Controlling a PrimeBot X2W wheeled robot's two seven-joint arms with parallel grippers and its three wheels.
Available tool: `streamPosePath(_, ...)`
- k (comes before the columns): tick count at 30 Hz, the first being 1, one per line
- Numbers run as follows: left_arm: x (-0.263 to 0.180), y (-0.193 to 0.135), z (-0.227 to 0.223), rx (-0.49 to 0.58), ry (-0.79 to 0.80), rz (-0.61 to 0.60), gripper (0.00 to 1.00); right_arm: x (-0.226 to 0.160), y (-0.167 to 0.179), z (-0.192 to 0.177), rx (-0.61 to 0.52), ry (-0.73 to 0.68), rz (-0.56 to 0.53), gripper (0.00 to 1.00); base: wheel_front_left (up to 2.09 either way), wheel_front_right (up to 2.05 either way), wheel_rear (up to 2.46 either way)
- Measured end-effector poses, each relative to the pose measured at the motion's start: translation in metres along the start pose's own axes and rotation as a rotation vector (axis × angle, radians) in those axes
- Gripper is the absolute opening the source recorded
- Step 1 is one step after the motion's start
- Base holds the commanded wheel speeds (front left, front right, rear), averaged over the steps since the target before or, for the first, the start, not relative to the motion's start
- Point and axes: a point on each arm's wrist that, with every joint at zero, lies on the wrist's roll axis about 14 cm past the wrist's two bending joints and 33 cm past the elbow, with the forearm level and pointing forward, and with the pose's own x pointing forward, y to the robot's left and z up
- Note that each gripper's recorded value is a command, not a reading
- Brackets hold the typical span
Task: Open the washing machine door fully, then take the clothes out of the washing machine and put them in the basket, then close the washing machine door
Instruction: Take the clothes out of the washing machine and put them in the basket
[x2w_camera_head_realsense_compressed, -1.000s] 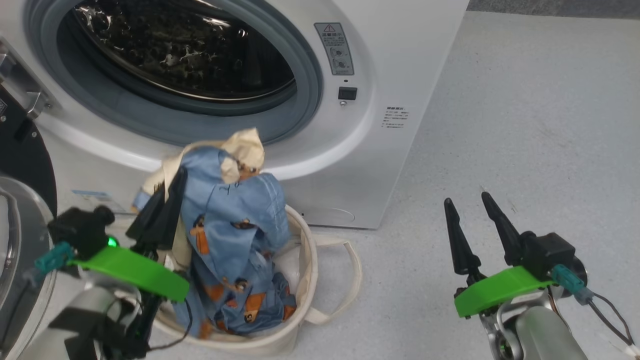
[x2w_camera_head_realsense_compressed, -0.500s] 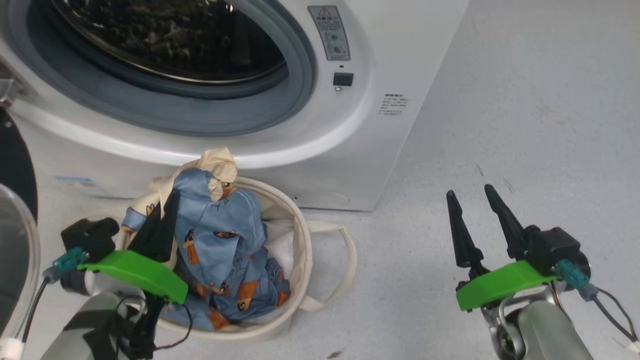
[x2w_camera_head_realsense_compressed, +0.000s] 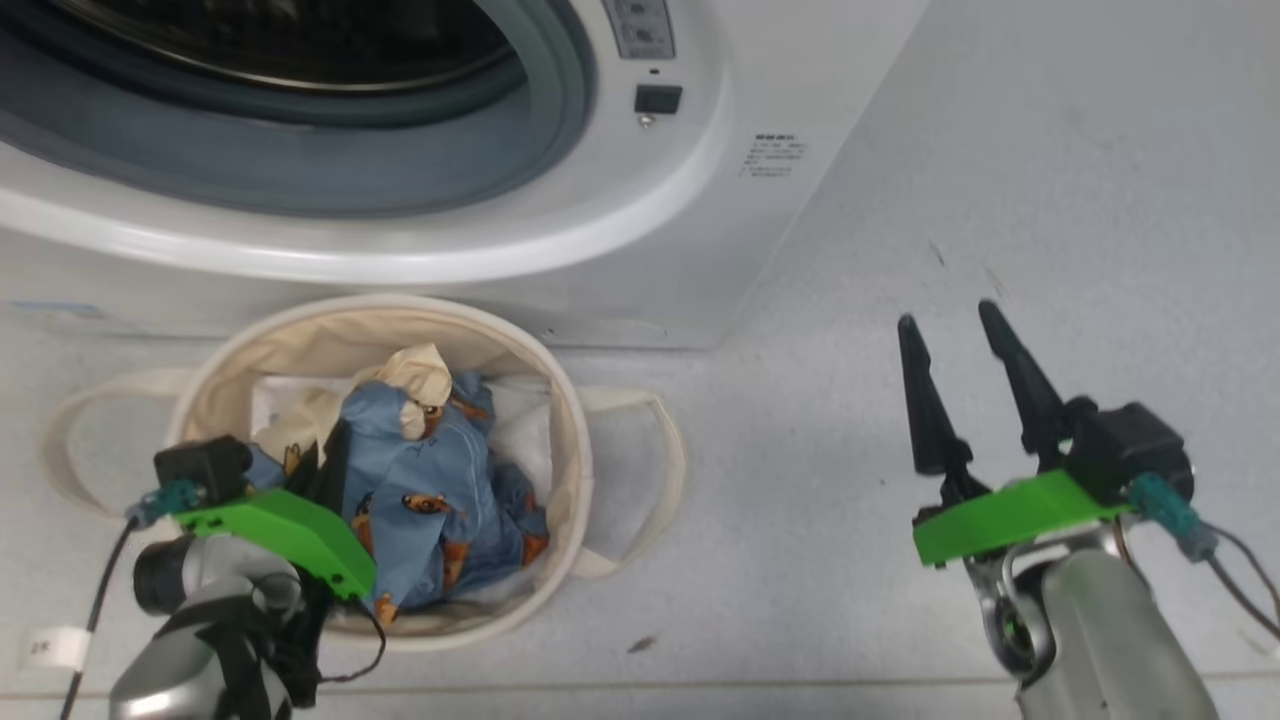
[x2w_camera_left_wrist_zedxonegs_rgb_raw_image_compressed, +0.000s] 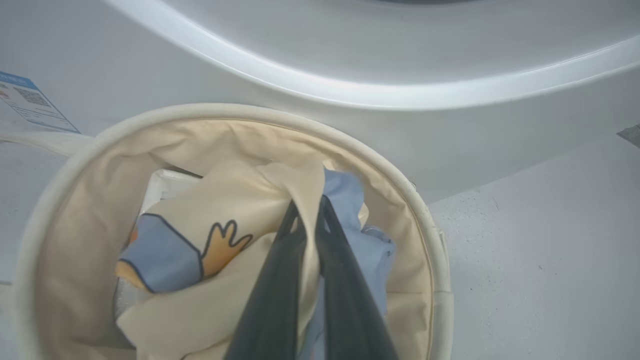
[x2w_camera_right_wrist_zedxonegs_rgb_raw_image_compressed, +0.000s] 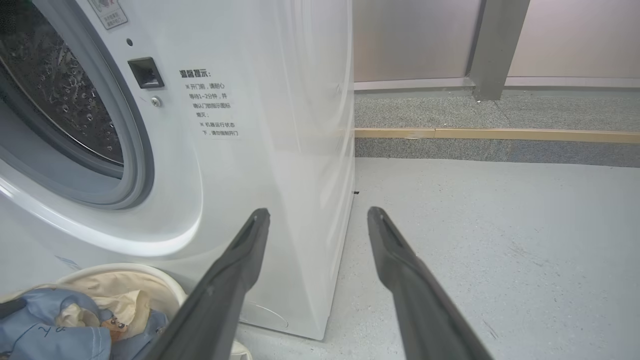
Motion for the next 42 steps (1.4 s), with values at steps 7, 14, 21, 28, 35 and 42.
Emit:
streamPosePath(7,0.014,0.016,-0.044,-0.112,0.160,0.066,0.00,0.009,-0.012,-0.005,-0.024,0.007,-0.023,1.00,0.00,0.00,0.00)
streamPosePath(14,0.011,0.019,-0.063,-0.132,0.230,0.081,0.00,0.008,-0.016,-0.008,-0.029,0.016,-0.033,1.00,0.00,0.00,0.00)
streamPosePath(21,0.001,0.018,-0.058,-0.031,0.220,0.060,1.00,0.007,-0.006,-0.003,-0.030,0.006,-0.007,1.00,0.00,0.00,0.00)
streamPosePath(28,-0.017,0.029,-0.041,0.045,0.179,0.094,1.00,0.004,0.004,0.012,-0.025,-0.026,0.017,1.00,0.00,0.00,0.00)
streamPosePath(35,-0.029,0.026,0.027,0.088,-0.007,0.073,1.00,-0.002,0.016,0.026,-0.009,-0.058,0.043,1.00,0.00,0.00,0.00)
streamPosePath(42,-0.069,0.026,0.075,0.096,-0.190,0.091,1.00,-0.019,0.033,0.031,0.015,-0.063,0.079,1.00,0.00,0.00,0.00)
